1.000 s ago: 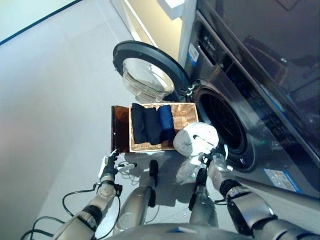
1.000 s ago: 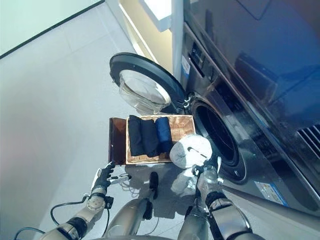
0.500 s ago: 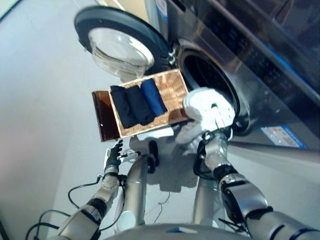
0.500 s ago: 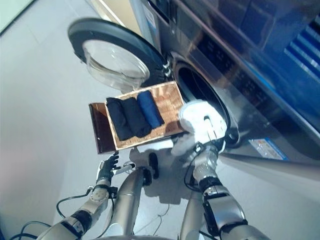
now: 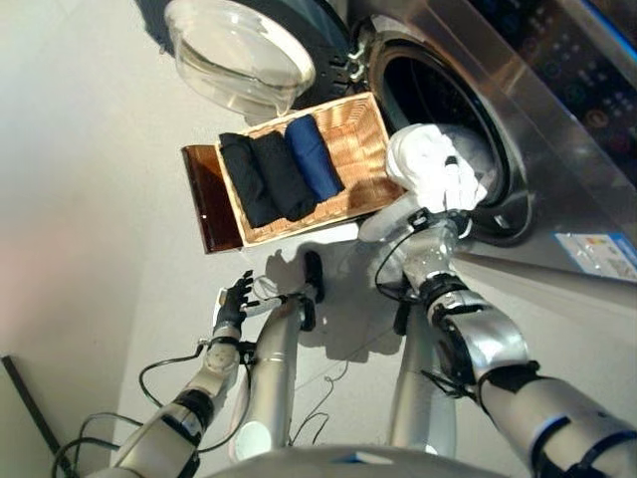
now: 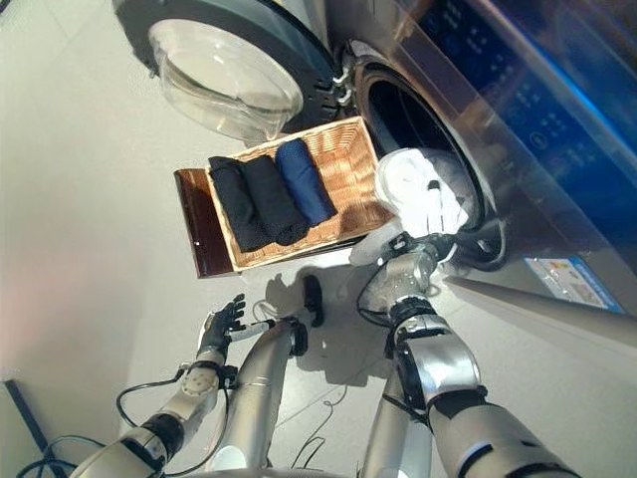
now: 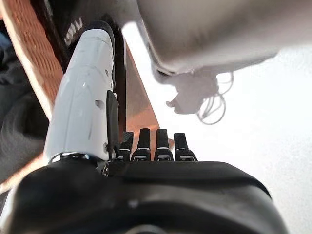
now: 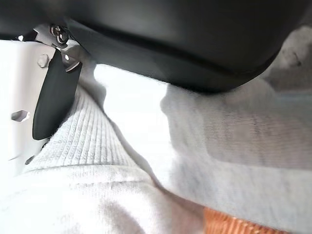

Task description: Pick up the clothes and place them into the washing machine

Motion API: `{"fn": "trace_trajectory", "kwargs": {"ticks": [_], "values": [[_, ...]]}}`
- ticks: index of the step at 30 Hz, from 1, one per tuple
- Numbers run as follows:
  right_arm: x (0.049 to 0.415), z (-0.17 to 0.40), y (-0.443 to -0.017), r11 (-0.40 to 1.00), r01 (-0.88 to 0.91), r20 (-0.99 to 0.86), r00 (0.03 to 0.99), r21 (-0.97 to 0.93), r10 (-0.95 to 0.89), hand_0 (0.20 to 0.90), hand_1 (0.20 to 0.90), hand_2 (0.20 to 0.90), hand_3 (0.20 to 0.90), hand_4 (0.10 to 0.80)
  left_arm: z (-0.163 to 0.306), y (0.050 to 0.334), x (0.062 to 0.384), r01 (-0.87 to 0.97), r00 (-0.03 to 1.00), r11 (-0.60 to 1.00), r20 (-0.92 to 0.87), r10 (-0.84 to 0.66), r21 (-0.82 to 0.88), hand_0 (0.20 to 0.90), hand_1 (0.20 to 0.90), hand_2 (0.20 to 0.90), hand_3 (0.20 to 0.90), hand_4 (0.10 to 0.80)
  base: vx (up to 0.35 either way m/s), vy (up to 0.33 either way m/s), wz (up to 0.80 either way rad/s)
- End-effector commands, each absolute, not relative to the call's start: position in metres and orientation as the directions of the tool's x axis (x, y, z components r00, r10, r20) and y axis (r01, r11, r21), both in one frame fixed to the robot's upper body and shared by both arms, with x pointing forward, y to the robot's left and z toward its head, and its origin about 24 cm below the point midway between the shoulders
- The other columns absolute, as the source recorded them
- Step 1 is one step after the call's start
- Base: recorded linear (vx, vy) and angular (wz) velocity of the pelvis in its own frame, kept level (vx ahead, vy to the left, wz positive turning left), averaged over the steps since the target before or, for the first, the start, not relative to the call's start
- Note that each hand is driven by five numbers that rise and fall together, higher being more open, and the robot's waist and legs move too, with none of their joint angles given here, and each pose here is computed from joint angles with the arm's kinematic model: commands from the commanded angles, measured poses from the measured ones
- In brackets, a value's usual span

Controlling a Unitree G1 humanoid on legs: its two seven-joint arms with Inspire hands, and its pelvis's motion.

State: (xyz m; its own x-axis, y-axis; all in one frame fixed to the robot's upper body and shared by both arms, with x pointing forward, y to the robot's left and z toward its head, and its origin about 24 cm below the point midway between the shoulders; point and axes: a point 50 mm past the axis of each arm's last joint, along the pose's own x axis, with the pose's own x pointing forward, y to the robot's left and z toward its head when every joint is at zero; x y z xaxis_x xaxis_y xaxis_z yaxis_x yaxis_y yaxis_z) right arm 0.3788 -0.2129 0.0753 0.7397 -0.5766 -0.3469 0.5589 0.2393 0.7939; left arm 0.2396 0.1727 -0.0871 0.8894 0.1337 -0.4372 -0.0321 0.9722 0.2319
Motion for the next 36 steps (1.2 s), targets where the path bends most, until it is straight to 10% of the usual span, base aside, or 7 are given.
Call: {"fn": "trace_trajectory", "kwargs": {"ticks": [1,14,23,36], "values": [[0.388,0.224,-0.291,0.414,0.266,0.138,0.675,0.871,-0.725,0.2,0.2,0.2,0.2,0.3,-0.087,0.179,0.236,-0.057,0.893,0.97,-0.421,0.155,0.237,0.9,0.9,0.9,0.9,0.8,0.035,0.018,0.17],[0.379,0.266,-0.311,0.441,0.216,0.231,0.611,0.871,-0.757,0.2,0.2,0.2,0.2,0.3,-0.082,0.185,0.24,-0.065,0.904,0.963,-0.393,0.167,0.261,0.9,0.9,0.9,0.9,0.8,0.006,0.001,0.11],[0.396,0.21,-0.252,0.354,0.146,0.137,0.737,0.924,-0.662,0.2,0.2,0.2,0.2,0.3,-0.086,0.185,0.239,-0.088,0.887,0.966,-0.421,0.187,0.242,0.9,0.9,0.9,0.9,0.8,-0.012,0.033,-0.05],[0.376,0.26,-0.312,0.361,0.205,0.185,0.579,0.91,-0.794,0.2,0.2,0.2,0.2,0.3,-0.086,0.2,0.229,-0.114,0.888,0.962,-0.409,0.211,0.249,0.9,0.9,0.9,0.9,0.8,-0.029,-0.011,0.06]]}}
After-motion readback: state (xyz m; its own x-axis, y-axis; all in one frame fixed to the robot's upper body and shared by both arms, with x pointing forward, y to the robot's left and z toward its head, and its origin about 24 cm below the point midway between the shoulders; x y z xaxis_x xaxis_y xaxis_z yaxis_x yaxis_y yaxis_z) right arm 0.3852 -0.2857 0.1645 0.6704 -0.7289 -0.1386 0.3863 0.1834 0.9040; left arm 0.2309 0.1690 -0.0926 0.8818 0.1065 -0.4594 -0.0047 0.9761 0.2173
